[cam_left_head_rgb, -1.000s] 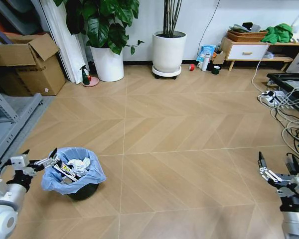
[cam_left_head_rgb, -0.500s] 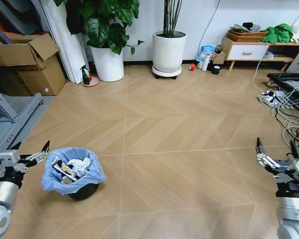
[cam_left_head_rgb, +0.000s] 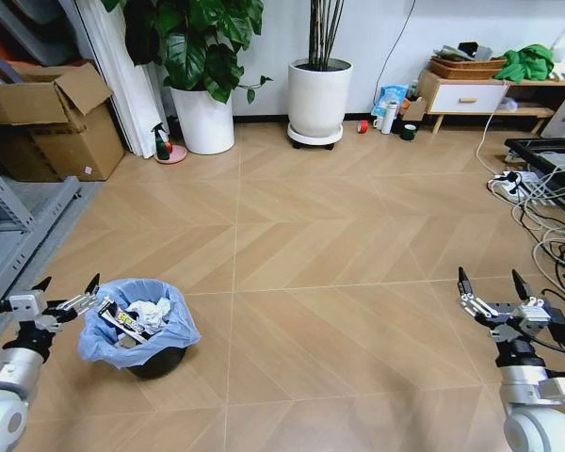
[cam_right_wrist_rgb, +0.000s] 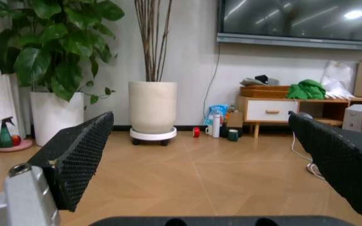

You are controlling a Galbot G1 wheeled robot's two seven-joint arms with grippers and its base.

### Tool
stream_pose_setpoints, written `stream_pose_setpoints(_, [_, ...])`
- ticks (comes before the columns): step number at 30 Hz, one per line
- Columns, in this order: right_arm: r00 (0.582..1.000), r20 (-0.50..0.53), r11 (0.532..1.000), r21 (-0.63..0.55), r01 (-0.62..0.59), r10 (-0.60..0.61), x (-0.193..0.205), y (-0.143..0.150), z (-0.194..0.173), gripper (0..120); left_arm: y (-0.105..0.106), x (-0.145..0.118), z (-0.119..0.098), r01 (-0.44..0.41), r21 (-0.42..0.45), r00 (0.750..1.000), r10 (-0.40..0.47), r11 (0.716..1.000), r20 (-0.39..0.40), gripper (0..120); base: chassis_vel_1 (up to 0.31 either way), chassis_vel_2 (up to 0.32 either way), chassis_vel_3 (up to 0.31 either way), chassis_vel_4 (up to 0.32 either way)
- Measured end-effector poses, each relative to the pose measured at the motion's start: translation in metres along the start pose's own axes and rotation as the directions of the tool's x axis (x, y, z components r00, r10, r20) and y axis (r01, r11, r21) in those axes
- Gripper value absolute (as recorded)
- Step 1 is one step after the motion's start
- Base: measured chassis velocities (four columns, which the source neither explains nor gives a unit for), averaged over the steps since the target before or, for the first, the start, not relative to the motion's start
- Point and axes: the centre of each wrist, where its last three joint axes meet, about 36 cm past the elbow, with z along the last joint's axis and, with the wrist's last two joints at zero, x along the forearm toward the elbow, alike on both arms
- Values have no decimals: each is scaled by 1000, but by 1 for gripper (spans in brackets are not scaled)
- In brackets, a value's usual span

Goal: Pick up the trash bin and place the garbage on the floor into it.

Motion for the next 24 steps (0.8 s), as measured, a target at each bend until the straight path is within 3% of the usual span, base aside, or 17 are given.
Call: stream_pose_setpoints(24, [1000,2,1000,0,-2,2,0,0,0,100,0,0,0,0,0,1000,0,1000,-1,100,0,0,0,0])
